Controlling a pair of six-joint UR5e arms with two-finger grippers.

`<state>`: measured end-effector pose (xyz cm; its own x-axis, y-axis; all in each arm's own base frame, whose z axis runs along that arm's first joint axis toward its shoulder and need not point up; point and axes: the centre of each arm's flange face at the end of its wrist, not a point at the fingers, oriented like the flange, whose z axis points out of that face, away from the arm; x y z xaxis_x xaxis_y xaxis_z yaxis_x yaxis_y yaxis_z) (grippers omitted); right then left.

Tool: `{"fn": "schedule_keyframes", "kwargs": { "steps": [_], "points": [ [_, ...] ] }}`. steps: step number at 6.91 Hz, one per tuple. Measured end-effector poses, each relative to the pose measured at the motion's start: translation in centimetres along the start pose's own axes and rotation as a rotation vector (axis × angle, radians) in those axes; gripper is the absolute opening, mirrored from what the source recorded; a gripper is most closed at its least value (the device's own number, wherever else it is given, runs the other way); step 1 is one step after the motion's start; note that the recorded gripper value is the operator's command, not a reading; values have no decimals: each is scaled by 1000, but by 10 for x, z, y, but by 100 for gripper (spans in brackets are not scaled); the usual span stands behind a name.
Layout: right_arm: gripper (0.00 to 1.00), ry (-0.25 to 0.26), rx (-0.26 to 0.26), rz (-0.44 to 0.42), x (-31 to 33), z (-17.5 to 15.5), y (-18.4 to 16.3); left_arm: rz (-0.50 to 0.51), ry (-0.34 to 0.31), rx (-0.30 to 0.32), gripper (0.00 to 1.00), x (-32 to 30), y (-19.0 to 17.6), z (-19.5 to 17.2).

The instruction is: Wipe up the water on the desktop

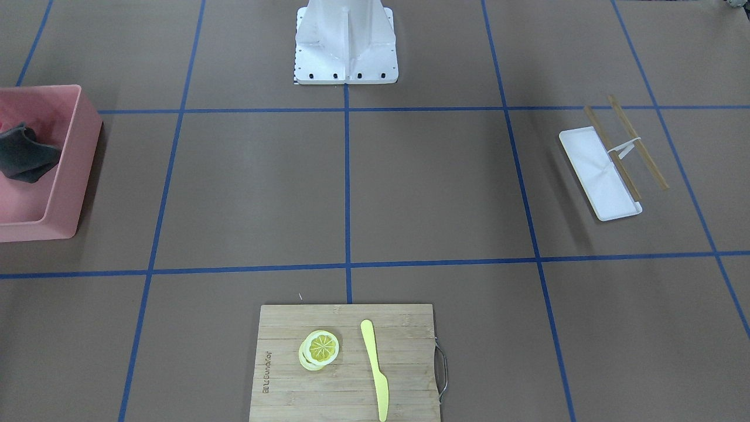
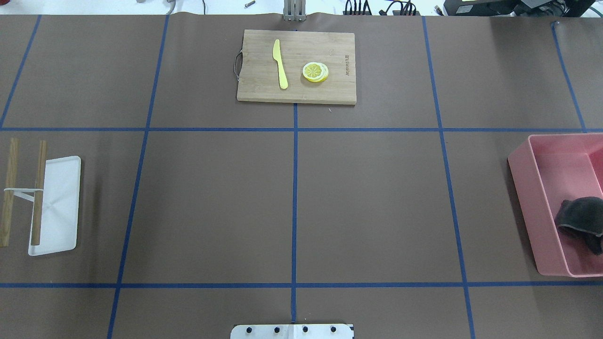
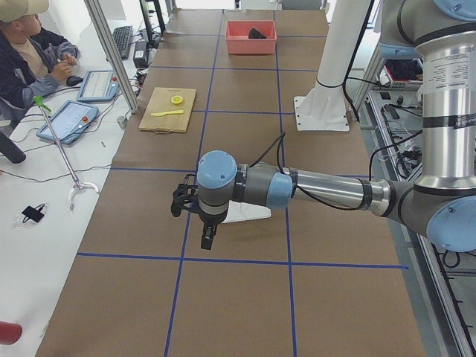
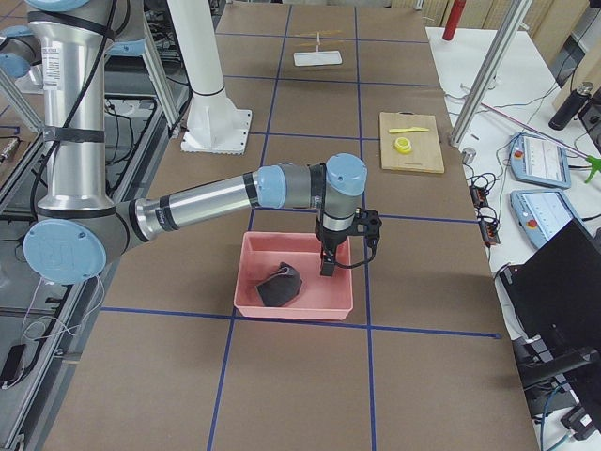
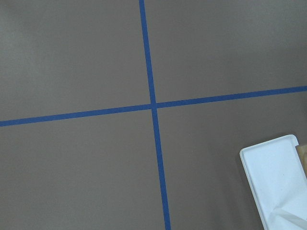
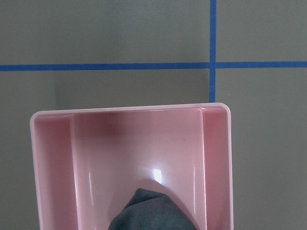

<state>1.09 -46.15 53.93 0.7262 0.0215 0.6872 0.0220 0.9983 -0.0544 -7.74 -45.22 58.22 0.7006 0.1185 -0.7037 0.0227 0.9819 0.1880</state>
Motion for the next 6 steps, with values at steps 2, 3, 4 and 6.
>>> {"fn": "schedule_keyframes", "kwargs": {
  "steps": [2, 3, 4, 6],
  "points": [
    [100, -13, -3, 1, -1, 1, 0, 0, -1, 10, 98, 4, -2, -4],
    [100, -14, -3, -1, -1, 1, 0, 4, -1, 17, 98, 6, -5, -7],
    [100, -15, -1, -3, -1, 0, 0, 15, -2, 30, 98, 11, -8, -12],
    [100, -16, 5, -9, -4, -3, -1, 54, -6, 66, 98, 25, -12, -27]
  ]
}}
